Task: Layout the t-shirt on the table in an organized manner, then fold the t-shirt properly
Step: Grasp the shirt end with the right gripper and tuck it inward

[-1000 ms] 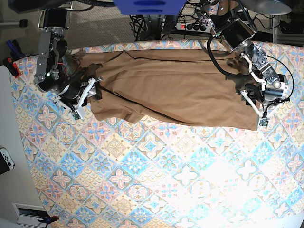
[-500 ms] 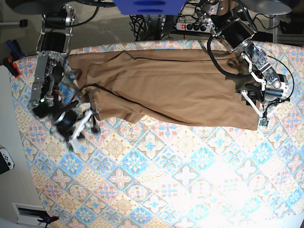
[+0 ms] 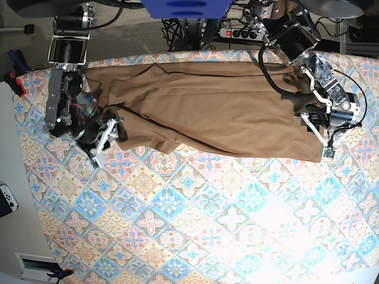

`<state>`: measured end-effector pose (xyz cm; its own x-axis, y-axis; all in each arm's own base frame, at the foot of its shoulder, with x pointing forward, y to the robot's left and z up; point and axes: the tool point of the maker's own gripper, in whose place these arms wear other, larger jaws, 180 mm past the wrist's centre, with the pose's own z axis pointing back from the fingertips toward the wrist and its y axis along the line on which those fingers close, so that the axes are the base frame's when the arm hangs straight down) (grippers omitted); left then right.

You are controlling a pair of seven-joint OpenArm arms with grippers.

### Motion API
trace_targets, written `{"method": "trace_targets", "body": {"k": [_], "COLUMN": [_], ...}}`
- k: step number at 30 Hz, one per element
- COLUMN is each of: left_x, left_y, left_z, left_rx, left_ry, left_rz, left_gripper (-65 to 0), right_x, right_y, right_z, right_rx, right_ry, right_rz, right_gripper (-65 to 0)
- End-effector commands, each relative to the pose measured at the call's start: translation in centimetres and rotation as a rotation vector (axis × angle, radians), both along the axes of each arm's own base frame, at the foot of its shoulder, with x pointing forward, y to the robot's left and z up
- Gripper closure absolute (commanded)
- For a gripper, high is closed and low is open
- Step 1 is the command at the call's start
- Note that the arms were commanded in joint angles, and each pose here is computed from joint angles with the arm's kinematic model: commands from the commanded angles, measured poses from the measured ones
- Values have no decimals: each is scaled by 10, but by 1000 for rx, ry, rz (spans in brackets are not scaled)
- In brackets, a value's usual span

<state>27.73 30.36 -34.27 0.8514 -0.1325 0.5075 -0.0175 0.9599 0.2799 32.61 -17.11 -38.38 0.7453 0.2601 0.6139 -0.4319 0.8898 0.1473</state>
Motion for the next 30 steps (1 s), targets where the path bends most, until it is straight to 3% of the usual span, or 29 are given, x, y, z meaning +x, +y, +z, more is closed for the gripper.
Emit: {"method": "trace_targets", "body": {"k": [1,17,30], "left_x": [9,8,8], "left_y": [4,4,4], "left_z": [15,13,13], "left_rx": [21,19,19], "left_ry": [-50,-46,-46], "left_rz": [0,0,0], "left_gripper": [-241,-241,-241], "right_x": [11,11,10], "right_y": [-2,-5,19], "right_z": [16,2,-2], "right_rx": [6,16,6], "right_ry": [-57,-10,5], "right_rz": [4,-11,73], "right_gripper": [-350,-350,-350]}}
